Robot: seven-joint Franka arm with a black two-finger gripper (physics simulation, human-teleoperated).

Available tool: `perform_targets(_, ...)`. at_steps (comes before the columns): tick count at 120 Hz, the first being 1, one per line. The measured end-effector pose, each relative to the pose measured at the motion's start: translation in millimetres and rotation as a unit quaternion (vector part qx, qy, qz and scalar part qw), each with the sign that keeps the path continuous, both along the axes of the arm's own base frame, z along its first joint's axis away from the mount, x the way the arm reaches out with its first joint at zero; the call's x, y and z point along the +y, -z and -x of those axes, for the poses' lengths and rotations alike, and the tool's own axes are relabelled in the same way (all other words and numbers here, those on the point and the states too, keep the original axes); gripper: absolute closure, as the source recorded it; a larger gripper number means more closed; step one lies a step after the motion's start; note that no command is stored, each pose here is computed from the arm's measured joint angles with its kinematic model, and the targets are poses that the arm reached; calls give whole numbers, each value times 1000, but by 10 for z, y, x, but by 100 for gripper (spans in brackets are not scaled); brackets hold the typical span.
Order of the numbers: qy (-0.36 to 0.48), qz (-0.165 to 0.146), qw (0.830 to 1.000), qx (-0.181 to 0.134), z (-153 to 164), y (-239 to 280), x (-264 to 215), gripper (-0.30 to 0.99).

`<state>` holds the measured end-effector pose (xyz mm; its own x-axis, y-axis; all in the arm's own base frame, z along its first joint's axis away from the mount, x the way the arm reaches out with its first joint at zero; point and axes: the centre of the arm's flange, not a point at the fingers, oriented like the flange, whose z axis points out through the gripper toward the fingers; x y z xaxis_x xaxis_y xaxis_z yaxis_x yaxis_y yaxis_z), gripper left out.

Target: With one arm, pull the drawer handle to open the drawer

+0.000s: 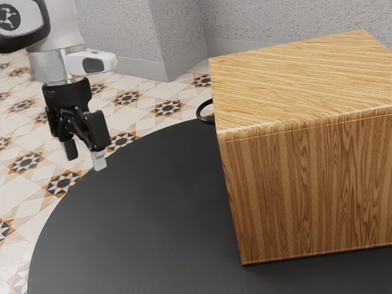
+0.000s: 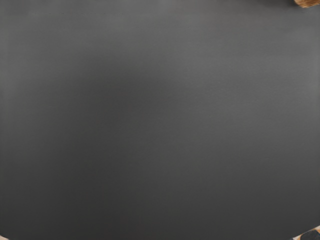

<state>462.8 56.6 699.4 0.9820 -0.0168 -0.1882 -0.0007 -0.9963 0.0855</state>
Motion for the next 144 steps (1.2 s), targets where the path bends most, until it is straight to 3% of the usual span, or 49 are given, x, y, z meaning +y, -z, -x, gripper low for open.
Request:
perform_targets(16,8,-10,998,-62,-280,22,-67,0)
perform_targets(43,29,-37,996,-81,-720,315,-365,0)
perform_targets(56,35,-31,992,-117,-1004,212,-474,0)
perform_targets(66,20,-23,990,-138,-1231,192,-295,0)
perform_targets(82,-33,40,982,-182,-1145,-24,224,0)
perform_targets(90,-77,111,971,-200,-1125,-26,595,0)
perform_targets(100,-130,211,942,-227,-1075,-27,1091,0)
perform_targets(111,-136,286,920,-230,-1174,99,1054,0)
perform_targets(125,-132,331,908,-218,-1344,277,836,0)
perform_targets(144,-140,348,905,-199,-1437,534,749,0)
